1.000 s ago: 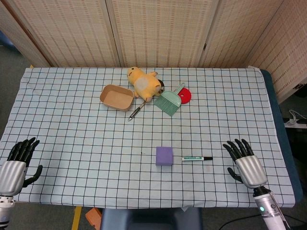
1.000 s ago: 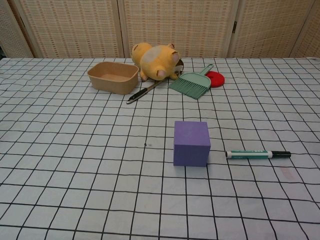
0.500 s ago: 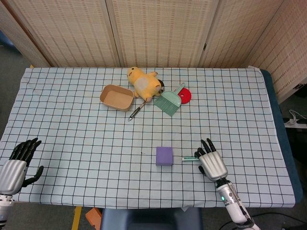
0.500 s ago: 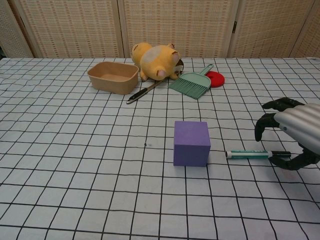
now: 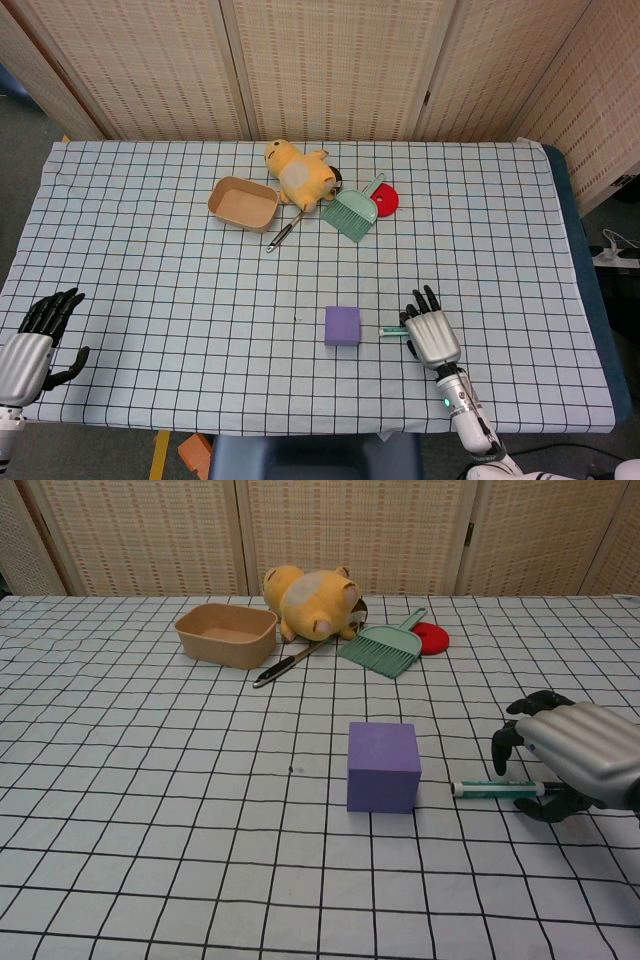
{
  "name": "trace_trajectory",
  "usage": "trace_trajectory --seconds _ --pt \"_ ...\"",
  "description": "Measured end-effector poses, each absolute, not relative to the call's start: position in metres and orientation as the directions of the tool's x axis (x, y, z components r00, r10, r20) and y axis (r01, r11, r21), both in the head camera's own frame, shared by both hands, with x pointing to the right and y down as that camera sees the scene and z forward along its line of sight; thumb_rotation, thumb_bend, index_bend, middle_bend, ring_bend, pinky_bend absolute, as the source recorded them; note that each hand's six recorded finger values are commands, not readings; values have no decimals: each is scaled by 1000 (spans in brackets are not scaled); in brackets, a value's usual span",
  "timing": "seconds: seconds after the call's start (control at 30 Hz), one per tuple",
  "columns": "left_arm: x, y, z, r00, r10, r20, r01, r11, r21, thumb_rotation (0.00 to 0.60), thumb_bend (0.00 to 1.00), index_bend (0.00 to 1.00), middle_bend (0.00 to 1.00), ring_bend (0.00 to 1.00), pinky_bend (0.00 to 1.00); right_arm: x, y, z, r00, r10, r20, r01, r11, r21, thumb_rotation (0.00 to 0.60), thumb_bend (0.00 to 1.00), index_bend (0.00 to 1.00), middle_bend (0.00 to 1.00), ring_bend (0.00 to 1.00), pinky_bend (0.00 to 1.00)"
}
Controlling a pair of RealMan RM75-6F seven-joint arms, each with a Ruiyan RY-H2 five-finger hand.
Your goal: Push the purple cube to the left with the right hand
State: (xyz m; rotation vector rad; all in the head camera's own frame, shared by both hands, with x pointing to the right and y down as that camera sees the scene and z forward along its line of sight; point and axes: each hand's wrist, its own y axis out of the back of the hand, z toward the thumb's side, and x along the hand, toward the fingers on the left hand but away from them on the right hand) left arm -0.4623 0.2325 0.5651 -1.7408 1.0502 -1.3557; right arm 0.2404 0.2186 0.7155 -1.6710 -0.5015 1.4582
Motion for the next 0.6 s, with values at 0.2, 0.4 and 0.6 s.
trace_trajectory --seconds 0.2,0.4,0.6 --pt "-463 232 564 131 -898 421 -190 -440 -878 600 429 0 0 0 66 233 217 722 242 751 -614 -221 -574 -789 600 212 478 357 79 51" --pt "-465 231 564 130 -898 421 -196 -440 -876 600 431 0 0 0 66 230 219 725 243 748 -618 -226 -576 -786 600 212 525 375 100 62" --pt "-466 231 563 131 -898 420 -199 -439 -876 600 429 0 0 0 66 229 220 726 238 749 -618 -230 -575 -785 600 226 610 431 153 101"
